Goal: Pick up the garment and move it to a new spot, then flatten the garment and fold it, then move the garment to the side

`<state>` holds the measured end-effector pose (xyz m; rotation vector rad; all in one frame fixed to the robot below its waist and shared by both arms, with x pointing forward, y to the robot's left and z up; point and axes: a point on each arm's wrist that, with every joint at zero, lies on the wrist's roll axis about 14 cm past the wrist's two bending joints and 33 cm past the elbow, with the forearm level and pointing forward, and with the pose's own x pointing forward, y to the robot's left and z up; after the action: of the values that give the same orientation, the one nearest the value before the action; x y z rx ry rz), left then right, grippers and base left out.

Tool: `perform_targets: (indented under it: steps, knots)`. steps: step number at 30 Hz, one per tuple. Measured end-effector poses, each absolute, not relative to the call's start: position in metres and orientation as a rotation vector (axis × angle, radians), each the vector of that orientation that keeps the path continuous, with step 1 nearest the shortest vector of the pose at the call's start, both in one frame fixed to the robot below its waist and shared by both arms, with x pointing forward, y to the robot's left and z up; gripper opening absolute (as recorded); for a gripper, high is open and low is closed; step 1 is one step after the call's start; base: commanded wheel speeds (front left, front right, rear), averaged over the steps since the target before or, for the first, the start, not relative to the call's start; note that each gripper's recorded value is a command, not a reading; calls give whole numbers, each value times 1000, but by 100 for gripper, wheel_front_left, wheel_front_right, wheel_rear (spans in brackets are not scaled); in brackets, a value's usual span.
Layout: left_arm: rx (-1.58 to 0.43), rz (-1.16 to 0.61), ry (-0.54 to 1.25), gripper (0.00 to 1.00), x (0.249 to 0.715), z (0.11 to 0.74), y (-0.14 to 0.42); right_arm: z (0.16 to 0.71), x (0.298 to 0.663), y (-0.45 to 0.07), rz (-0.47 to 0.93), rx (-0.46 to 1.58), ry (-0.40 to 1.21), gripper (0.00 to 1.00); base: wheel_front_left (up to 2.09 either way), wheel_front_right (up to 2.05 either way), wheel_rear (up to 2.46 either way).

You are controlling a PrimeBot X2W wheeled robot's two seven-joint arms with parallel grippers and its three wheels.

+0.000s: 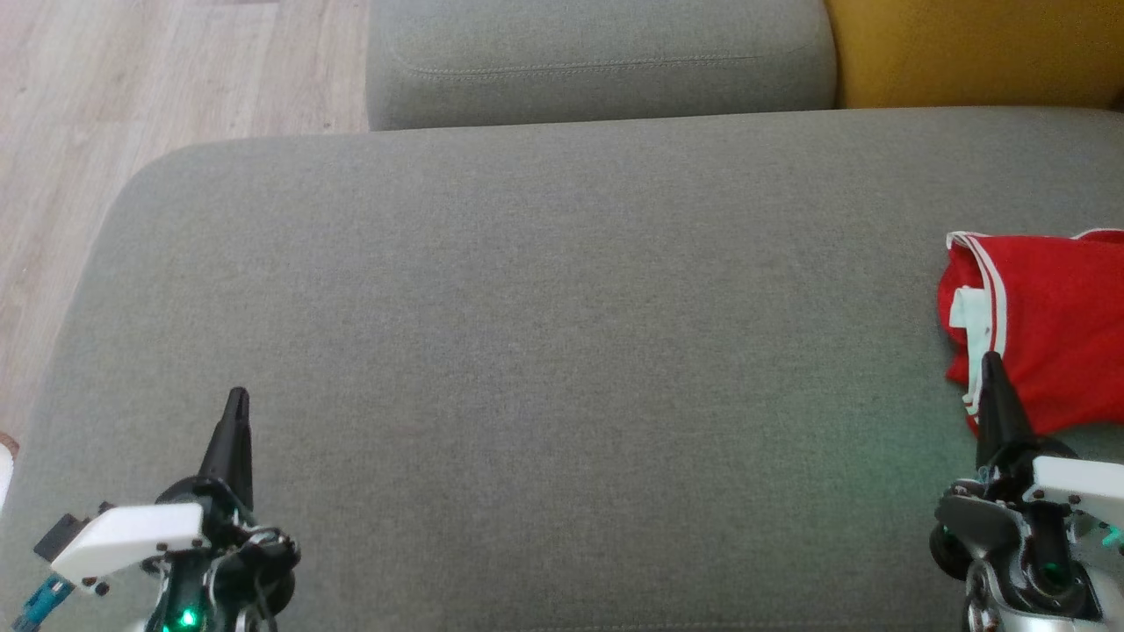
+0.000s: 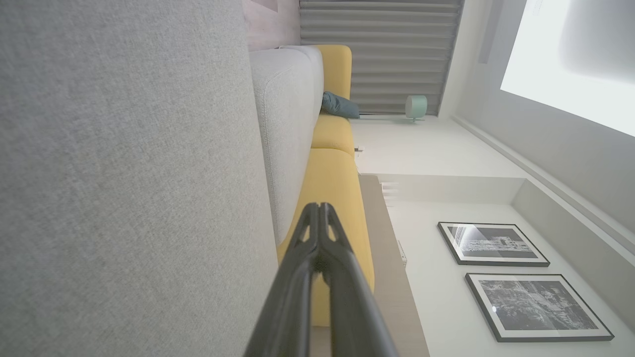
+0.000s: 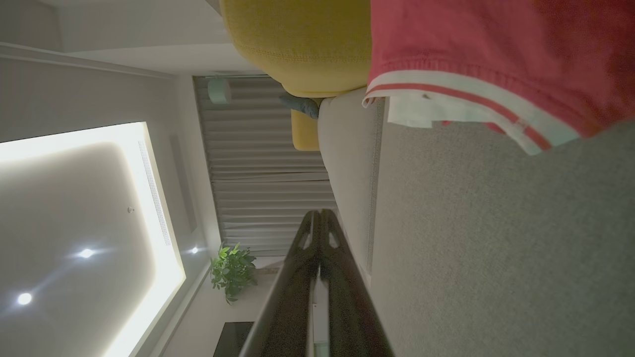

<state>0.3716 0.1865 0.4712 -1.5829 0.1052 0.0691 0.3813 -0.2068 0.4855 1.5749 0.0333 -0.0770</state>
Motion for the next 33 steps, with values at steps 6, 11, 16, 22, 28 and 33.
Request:
perform_targets:
  steps: [6,11,16,22,28,33]
  knots:
    - [-1583,69,105,0,372,471,187,486,381,-207,-77,1575,33,0,0,0,0]
    - [-1583,69,105,0,372,471,187,486,381,-207,-77,1575,33,0,0,0,0]
    - [-1583,69,105,0,372,471,187,486,381,-207,-77,1575,33,0,0,0,0]
    - [-1583,69,105,0,372,471,187,486,381,-207,-77,1575,33,0,0,0,0]
    - [-1583,69,105,0,372,471,187,486,381,-207,-77,1575,33,0,0,0,0]
    - [-1583,69,105,0,372,471,187,486,381,-207,-77,1575,33,0,0,0,0]
